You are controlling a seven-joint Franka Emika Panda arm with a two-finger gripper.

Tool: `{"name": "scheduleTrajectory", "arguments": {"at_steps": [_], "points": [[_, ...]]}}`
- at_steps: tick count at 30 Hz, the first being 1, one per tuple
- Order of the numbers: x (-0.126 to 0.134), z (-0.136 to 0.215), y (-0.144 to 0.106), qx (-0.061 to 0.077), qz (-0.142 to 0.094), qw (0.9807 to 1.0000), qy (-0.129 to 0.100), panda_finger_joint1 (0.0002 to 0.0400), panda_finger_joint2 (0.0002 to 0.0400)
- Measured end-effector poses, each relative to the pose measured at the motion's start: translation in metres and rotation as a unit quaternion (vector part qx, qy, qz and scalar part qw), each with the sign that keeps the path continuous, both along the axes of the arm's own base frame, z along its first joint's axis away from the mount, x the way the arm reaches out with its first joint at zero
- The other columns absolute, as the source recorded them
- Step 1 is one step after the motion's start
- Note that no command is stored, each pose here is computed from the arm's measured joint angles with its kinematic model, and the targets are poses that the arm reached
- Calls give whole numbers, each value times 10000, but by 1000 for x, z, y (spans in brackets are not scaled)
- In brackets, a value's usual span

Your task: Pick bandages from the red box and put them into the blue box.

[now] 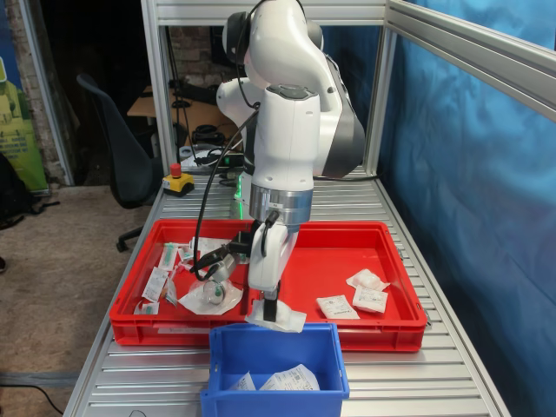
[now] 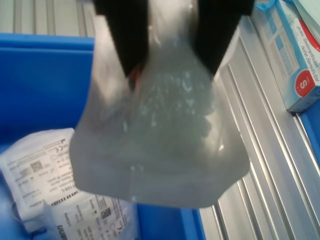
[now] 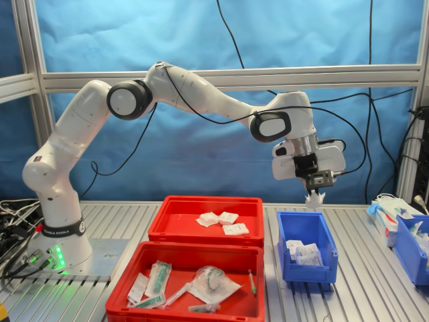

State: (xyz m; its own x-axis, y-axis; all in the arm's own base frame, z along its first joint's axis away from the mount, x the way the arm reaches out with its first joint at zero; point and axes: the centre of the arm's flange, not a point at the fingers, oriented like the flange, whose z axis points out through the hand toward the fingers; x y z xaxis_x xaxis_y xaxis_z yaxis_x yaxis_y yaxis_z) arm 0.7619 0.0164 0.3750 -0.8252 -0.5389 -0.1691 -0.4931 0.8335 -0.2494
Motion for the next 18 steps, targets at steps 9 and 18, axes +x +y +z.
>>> {"name": "scheduleTrajectory", "arguments": {"at_steps": [9,18], "points": [[1,3,-4,-27,-30,10000,-32,53,53],[1,5,-12,-68,-80,9999,-41,53,53]]}}
